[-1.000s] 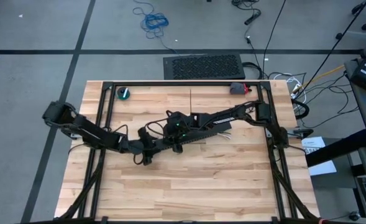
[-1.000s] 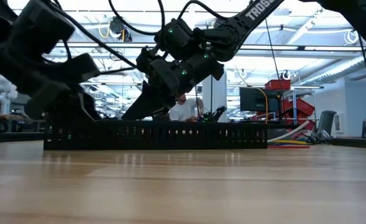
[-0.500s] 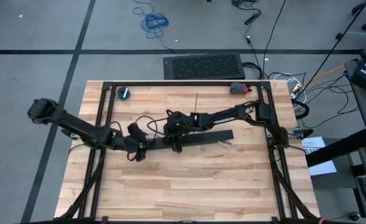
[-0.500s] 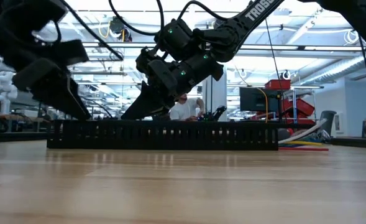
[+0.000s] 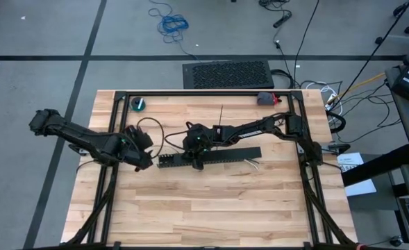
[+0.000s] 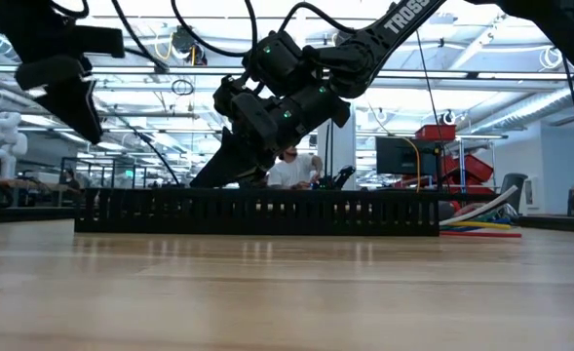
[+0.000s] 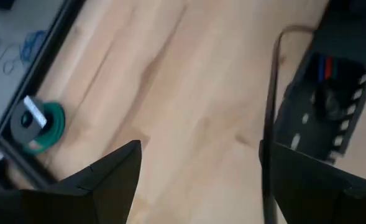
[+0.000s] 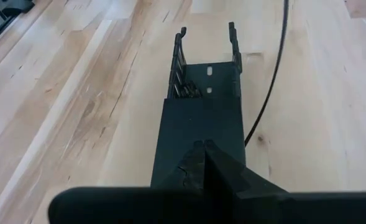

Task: Ziptie cables
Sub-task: Insert the cable duct cover

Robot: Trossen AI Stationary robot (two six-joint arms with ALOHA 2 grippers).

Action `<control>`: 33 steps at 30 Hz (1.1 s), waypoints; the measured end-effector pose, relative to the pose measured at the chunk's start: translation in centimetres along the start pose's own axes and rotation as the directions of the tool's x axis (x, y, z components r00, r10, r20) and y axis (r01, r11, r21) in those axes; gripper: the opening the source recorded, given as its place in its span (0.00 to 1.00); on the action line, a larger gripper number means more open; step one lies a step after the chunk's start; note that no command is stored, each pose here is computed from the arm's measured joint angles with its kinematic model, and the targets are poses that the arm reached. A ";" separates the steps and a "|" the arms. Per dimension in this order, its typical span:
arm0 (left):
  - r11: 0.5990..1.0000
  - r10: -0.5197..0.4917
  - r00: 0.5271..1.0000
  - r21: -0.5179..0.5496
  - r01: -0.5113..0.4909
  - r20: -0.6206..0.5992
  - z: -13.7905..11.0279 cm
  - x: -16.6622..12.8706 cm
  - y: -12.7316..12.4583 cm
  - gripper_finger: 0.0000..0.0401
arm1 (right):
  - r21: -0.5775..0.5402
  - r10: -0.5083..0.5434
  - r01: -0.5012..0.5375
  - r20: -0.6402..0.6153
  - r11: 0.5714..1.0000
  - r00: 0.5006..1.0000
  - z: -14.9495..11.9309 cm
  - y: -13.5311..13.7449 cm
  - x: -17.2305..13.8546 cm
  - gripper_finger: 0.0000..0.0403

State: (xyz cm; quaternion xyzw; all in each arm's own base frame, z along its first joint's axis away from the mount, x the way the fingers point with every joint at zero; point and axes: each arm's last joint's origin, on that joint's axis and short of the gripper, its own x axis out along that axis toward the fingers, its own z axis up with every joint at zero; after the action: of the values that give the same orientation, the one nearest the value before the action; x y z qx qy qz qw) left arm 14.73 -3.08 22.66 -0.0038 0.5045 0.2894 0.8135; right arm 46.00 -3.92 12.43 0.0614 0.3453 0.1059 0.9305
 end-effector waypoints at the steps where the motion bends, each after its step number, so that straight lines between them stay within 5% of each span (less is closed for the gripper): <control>1: 1.000 -0.003 1.000 0.003 0.003 -0.017 -0.1 -0.1 0.0 0.80 | 0.003 0.000 0.000 0.000 1.000 1.000 0.0 0.0 0.0 0.00; 5: 0.997 -0.080 0.996 0.019 0.080 -0.033 -0.6 0.0 -0.8 0.80 | 0.003 -0.001 0.001 0.000 1.000 1.000 0.0 0.0 0.0 0.00; 16: 0.994 -0.099 0.994 -0.055 0.096 -0.049 -5.0 2.6 -2.3 0.80 | 0.003 0.000 0.000 -0.003 1.000 1.000 0.0 0.0 0.0 0.00; 23: 0.961 -0.266 0.931 -0.011 0.277 0.249 -5.1 5.4 -4.6 0.80 | 0.012 0.019 -0.019 -0.003 1.000 1.000 0.0 0.0 0.0 0.00; 28: 0.968 -0.241 0.915 0.019 0.249 0.325 -6.1 7.2 -4.3 0.80 | 0.014 0.020 -0.020 -0.005 1.000 1.000 -0.1 0.0 0.0 0.00; 33: 0.954 -0.293 0.848 0.074 0.292 0.442 -6.3 8.1 -4.5 0.80 | 0.017 0.025 -0.024 -0.005 1.000 1.000 -0.1 0.0 0.0 0.00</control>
State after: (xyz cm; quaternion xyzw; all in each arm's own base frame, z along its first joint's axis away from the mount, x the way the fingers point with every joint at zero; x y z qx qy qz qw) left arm 14.34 -4.90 11.67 -0.0122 0.2975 0.1543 0.9421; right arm 45.94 -3.91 12.39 0.0734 0.3480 0.1146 0.9276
